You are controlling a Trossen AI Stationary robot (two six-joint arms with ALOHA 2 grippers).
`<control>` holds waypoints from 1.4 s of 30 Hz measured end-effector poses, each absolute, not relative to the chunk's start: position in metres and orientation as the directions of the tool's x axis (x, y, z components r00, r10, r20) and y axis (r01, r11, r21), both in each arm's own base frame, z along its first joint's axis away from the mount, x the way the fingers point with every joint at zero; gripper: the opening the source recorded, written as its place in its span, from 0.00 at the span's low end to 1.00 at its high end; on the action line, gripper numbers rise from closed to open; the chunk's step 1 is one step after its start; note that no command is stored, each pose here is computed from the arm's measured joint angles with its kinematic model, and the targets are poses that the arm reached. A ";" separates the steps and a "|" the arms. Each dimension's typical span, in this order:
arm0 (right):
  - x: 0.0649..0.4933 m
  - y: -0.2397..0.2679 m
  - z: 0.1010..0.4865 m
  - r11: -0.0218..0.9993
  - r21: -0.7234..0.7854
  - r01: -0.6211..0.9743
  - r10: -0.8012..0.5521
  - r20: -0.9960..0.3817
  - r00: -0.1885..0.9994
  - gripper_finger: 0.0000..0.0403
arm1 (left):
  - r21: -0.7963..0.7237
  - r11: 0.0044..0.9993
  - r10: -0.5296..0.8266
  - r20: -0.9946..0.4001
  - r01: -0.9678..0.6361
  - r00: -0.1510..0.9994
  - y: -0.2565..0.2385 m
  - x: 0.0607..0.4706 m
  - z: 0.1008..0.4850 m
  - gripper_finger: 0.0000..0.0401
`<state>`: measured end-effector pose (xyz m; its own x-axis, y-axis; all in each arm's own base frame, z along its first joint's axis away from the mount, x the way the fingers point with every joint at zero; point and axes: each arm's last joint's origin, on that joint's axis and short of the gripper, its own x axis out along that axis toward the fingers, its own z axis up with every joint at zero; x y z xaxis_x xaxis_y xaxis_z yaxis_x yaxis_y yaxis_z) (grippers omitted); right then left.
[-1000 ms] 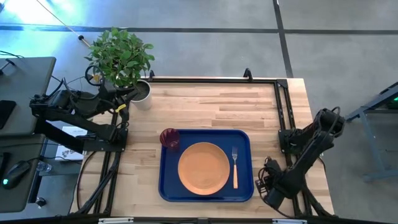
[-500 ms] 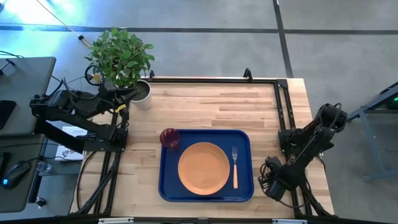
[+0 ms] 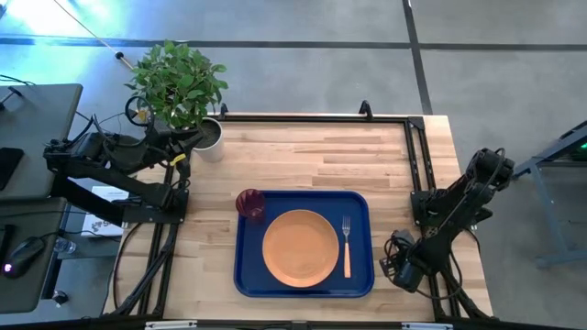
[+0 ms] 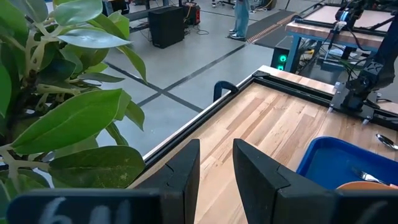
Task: Pick and place plate/cup/fork/spoon on tray
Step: Put the orange spoon on the right side of the light orange fork
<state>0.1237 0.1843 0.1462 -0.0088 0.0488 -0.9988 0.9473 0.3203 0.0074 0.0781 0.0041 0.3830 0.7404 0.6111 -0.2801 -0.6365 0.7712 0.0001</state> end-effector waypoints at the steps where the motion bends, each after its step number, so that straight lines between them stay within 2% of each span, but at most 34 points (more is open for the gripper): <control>1: 0.124 0.184 0.146 0.320 0.007 0.947 0.046 -0.999 -0.009 0.31 | 0.000 0.771 0.611 -0.280 -0.637 0.740 0.004 0.078 0.383 0.22; 20: 0.136 0.169 0.146 0.336 -0.039 0.941 0.006 -0.999 -0.044 0.31 | 0.002 0.771 0.611 -0.280 -0.637 0.740 0.004 0.078 0.383 0.22; 35: 0.136 0.169 0.146 0.347 -0.048 0.937 0.023 -0.998 -0.059 0.31 | 0.002 0.771 0.611 -0.281 -0.636 0.740 0.004 0.078 0.383 0.22; 42: 0.132 0.165 0.132 0.375 -0.024 0.927 0.071 -0.996 -0.055 0.31 | 0.002 0.771 0.611 -0.281 -0.636 0.740 0.004 0.078 0.383 0.22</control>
